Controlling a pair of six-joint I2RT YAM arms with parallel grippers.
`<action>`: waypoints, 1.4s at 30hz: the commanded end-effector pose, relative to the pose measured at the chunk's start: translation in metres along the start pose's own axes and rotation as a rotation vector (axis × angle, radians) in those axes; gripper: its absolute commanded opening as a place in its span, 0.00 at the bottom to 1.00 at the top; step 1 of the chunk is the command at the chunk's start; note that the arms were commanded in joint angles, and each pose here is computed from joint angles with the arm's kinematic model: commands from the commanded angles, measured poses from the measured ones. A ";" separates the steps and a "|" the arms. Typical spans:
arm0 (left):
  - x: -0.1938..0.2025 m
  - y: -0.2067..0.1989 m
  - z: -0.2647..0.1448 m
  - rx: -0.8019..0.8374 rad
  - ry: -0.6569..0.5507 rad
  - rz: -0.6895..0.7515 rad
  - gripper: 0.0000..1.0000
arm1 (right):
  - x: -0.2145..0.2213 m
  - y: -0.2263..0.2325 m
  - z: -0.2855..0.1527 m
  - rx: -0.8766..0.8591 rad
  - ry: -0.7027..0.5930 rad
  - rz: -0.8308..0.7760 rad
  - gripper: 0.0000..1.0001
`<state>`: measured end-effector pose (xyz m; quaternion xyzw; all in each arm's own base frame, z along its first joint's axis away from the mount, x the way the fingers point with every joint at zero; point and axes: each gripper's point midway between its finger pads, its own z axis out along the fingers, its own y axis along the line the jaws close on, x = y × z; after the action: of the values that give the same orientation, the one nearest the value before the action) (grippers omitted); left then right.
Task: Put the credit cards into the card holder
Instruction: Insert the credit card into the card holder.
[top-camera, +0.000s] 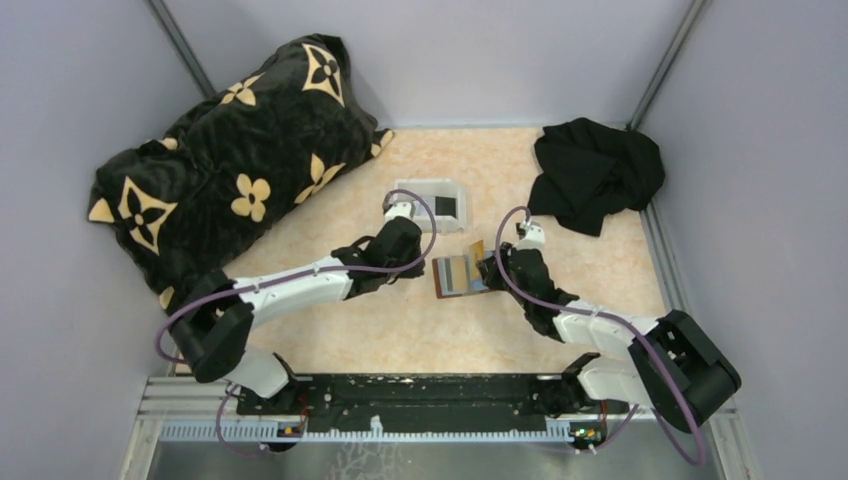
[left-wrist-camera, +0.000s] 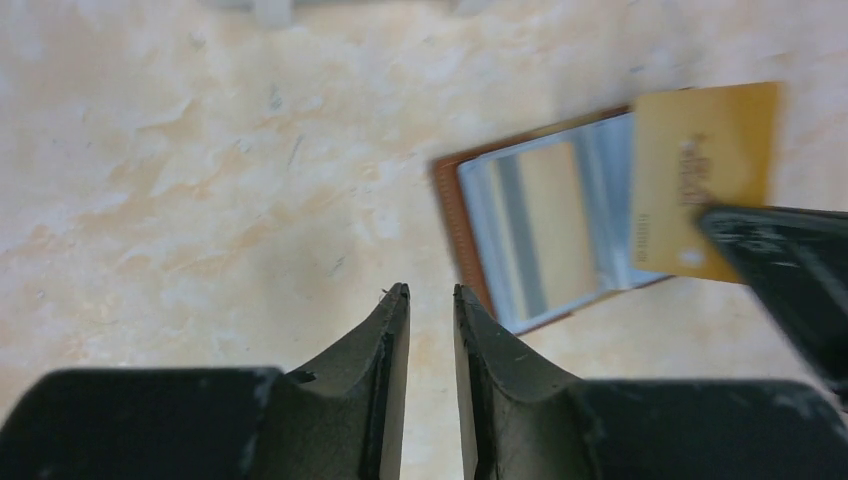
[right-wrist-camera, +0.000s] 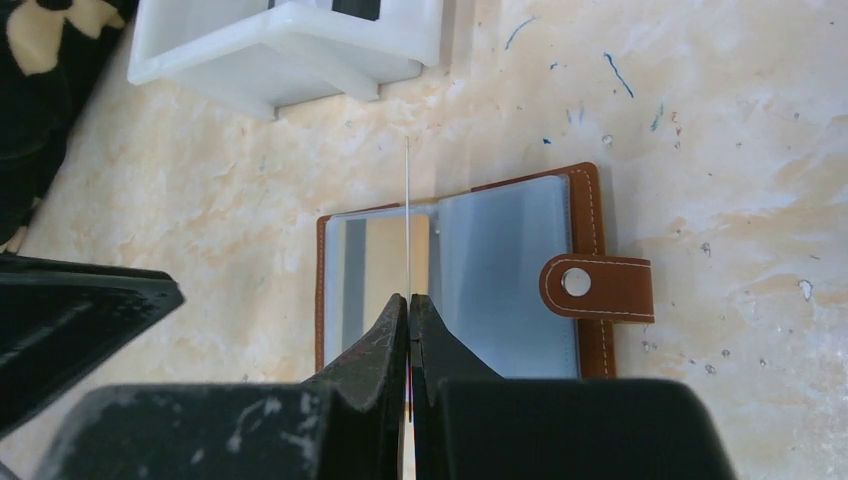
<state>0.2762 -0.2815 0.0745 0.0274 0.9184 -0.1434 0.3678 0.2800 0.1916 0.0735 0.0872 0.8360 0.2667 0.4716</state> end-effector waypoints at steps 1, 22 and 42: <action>-0.034 -0.051 -0.028 0.263 -0.093 -0.005 0.30 | -0.024 0.028 -0.004 -0.089 -0.055 0.013 0.00; -0.018 -0.085 -0.033 0.795 0.008 -0.198 0.45 | -0.017 0.063 -0.028 -0.382 0.077 0.311 0.00; 0.014 -0.052 -0.003 0.677 0.103 -0.288 0.42 | 0.013 -0.005 -0.005 -0.171 0.077 0.219 0.00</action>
<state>0.2577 -0.3324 0.0956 0.0368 0.8221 -0.4916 0.2849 0.2604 0.1976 0.0662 0.1384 0.8174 0.4060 0.3844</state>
